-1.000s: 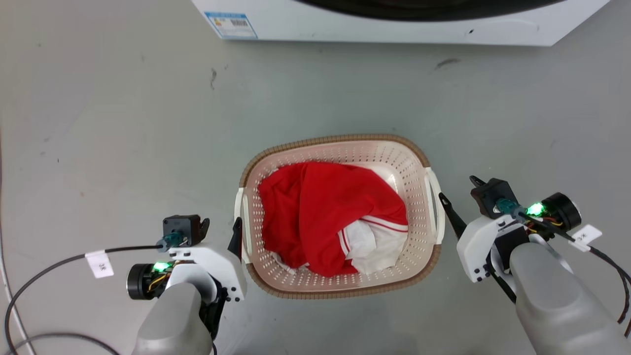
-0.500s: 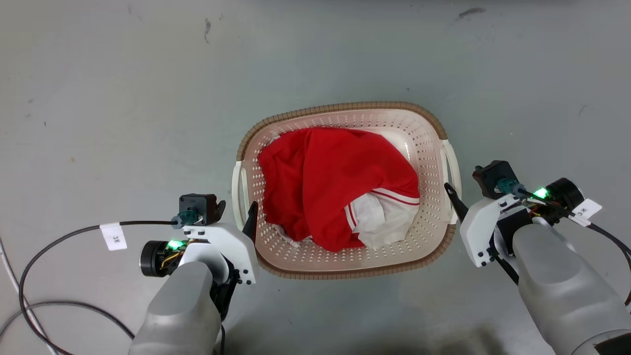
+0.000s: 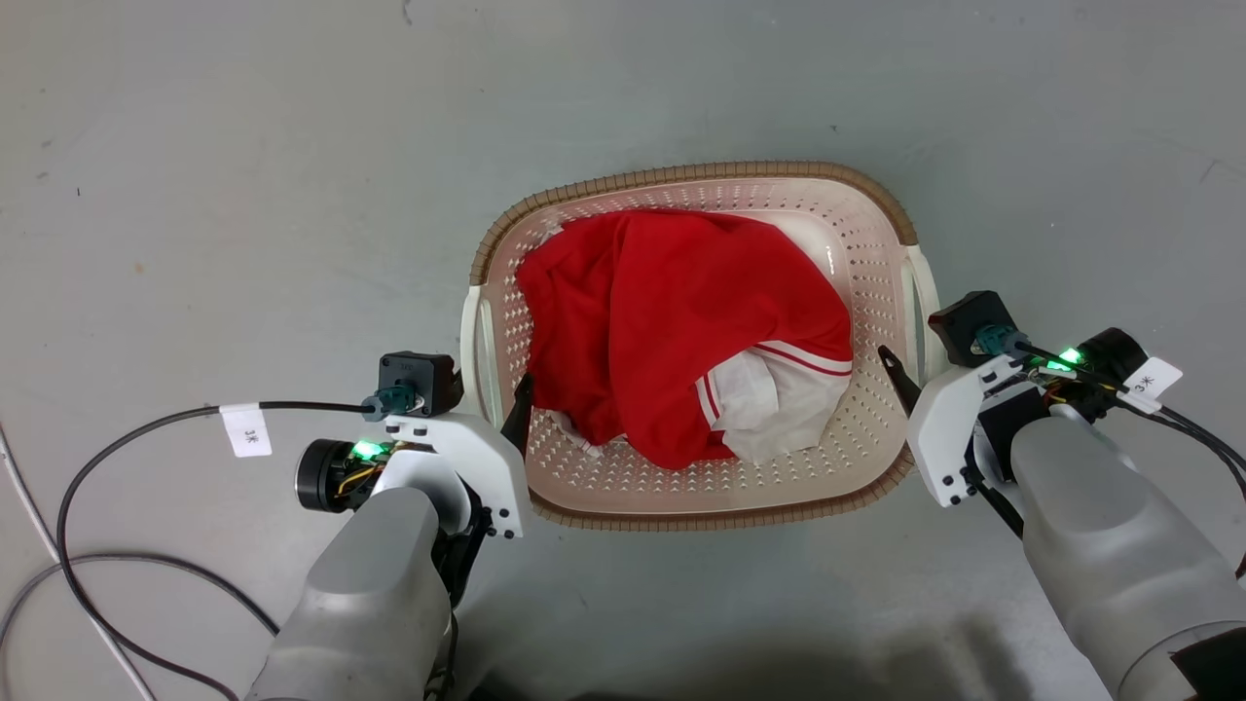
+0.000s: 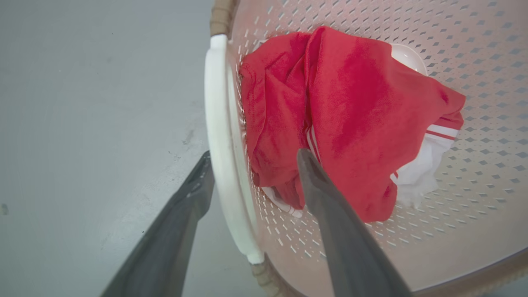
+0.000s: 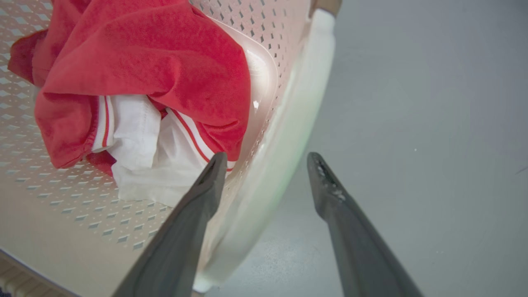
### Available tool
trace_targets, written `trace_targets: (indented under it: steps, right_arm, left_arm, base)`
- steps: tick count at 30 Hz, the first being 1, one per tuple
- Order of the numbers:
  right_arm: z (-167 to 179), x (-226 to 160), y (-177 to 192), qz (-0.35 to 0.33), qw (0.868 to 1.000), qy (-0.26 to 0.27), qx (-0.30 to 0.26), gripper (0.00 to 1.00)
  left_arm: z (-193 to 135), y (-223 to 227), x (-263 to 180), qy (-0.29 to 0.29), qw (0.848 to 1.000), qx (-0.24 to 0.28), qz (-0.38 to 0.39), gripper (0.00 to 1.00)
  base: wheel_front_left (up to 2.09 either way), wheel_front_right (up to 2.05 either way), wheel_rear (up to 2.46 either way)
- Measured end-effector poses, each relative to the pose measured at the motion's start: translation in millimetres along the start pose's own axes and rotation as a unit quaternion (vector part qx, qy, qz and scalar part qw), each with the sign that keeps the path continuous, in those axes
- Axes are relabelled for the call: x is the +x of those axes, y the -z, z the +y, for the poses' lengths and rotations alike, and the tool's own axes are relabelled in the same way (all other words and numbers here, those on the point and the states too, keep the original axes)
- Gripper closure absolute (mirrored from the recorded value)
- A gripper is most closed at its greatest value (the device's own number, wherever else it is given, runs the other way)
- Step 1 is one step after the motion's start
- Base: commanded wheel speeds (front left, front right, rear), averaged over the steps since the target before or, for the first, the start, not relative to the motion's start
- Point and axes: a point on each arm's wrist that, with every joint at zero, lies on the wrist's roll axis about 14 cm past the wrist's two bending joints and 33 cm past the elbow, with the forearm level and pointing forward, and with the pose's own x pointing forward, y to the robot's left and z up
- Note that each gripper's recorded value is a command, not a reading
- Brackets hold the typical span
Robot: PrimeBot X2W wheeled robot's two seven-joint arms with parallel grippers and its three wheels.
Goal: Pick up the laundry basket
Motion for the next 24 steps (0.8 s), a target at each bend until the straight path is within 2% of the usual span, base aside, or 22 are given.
trace_targets:
  steps: [3, 4, 5, 6, 7, 24]
  right_arm:
    - [2, 3, 2, 0.004, 1.0, -0.004, 0.0, 0.0]
    - [3, 4, 4, 0.009, 1.0, -0.006, -0.001, 0.05]
    - [4, 4, 6, 0.013, 1.0, -0.007, -0.001, 0.85]
    - [3, 4, 6, 0.015, 1.0, -0.007, -0.002, 1.0]
    - [3, 4, 6, 0.014, 1.0, -0.007, -0.004, 1.0]
    - [2, -14, -8, 0.005, 1.0, 0.003, -0.001, 1.0]
  left_arm:
    - [0, 4, 1, 0.002, 1.0, 0.002, 0.007, 0.0]
    - [0, 5, 1, 0.002, 1.0, 0.004, 0.009, 0.0]
    - [0, 7, 2, 0.003, 1.0, 0.004, 0.012, 0.15]
    - [-1, 8, 2, 0.004, 1.0, 0.005, 0.015, 0.76]
    - [-2, 8, 2, 0.006, 1.0, 0.008, 0.016, 1.0]
    - [-13, -2, -9, 0.017, 1.0, 0.008, 0.01, 1.0]
  base:
    - [0.0, 0.0, 0.0]
    - [0.0, 0.0, 0.0]
    - [0.0, 0.0, 0.0]
    - [0.0, 0.0, 0.0]
    - [0.0, 0.0, 0.0]
    - [0.0, 0.0, 0.0]
